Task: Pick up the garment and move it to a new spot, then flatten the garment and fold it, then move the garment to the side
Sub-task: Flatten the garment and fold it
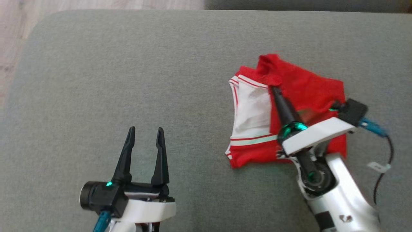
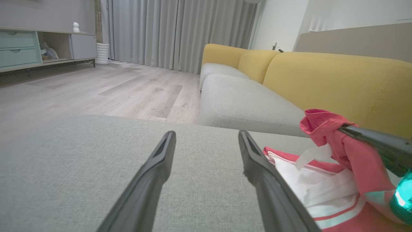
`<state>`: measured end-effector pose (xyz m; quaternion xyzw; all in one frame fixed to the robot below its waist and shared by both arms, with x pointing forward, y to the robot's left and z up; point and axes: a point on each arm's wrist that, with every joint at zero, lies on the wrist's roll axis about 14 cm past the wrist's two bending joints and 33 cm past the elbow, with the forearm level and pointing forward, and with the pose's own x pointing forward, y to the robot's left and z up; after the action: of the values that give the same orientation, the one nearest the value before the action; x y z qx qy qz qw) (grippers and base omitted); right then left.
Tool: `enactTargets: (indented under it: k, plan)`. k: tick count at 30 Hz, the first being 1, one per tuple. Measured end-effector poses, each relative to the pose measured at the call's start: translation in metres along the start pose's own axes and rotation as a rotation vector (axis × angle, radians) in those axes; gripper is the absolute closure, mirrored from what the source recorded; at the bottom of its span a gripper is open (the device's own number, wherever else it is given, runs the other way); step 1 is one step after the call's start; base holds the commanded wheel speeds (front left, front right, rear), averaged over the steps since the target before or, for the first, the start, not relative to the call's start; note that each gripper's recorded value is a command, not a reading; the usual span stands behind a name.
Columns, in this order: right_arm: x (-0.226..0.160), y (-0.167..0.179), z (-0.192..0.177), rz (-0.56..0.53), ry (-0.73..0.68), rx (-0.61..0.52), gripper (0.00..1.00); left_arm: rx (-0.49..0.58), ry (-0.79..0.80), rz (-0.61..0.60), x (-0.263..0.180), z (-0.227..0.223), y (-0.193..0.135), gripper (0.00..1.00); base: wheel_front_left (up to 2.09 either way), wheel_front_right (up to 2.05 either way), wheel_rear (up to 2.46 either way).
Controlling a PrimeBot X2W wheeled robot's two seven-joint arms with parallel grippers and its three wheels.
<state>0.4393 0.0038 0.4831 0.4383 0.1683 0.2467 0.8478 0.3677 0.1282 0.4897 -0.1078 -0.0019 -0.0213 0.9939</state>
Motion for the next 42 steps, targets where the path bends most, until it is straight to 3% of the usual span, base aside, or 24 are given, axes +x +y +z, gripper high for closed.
enactTargets:
  k: [3, 4, 5, 6, 7, 8, 15, 19, 22, 28, 32, 37, 42]
  plan:
    - [0.008, 0.008, -0.018, 0.025, 0.039, 0.004, 1.0, -0.004, 0.005, 0.016, -0.003, -0.001, 0.004, 0.0, 0.0, 0.0, 0.0]
    - [0.011, 0.01, -0.023, 0.031, 0.052, 0.005, 0.88, -0.006, 0.005, 0.019, -0.003, -0.001, 0.005, 0.0, 0.0, 0.0, 0.0]
    - [0.012, 0.011, -0.028, 0.034, 0.063, 0.006, 0.88, -0.009, 0.006, 0.022, -0.004, -0.001, 0.006, 0.0, 0.0, 0.0, 0.0]
    - [0.014, 0.012, -0.033, 0.036, 0.077, 0.007, 0.44, -0.008, 0.007, 0.023, -0.004, -0.001, 0.006, 0.0, 0.0, 0.0, 0.0]
    - [0.014, 0.012, -0.038, 0.035, 0.089, 0.01, 0.08, -0.008, 0.007, 0.023, -0.005, -0.001, 0.006, 0.0, 0.0, 0.0, 0.0]
    - [0.015, 0.012, -0.042, 0.034, 0.098, 0.013, 0.0, -0.008, 0.007, 0.023, -0.005, -0.001, 0.006, 0.0, 0.0, 0.0, 0.0]
    - [0.009, 0.021, -0.039, 0.054, 0.082, -0.032, 0.0, -0.012, 0.0, 0.017, -0.007, 0.001, 0.003, 0.0, 0.0, 0.0, 0.0]
    - [-0.009, 0.032, 0.002, 0.103, -0.038, -0.268, 0.0, -0.051, 0.003, 0.02, -0.016, 0.001, 0.002, 0.0, 0.0, 0.0, 0.0]
    - [-0.044, 0.01, 0.041, 0.036, -0.172, -0.365, 0.0, -0.061, -0.009, 0.026, -0.02, 0.005, 0.003, 0.0, 0.0, 0.0, 0.0]
    - [-0.12, -0.034, 0.062, -0.146, -0.251, -0.635, 0.0, -0.067, -0.023, 0.036, -0.038, 0.009, 0.005, 0.0, 0.0, 0.0, 0.0]
    - [-0.156, -0.041, 0.079, -0.246, -0.312, -0.801, 0.0, -0.055, -0.01, 0.033, -0.053, 0.004, 0.005, 0.0, 0.0, 0.0, 0.0]
    - [-0.177, -0.03, 0.082, -0.291, -0.367, -0.921, 0.0, -0.027, -0.04, 0.018, -0.053, 0.013, 0.003, 0.0, 0.0, 0.0, 0.0]
    - [-0.192, -0.035, 0.065, -0.334, -0.343, -0.936, 0.0, -0.013, -0.02, 0.031, -0.066, 0.006, 0.008, 0.0, 0.0, 0.0, 0.0]
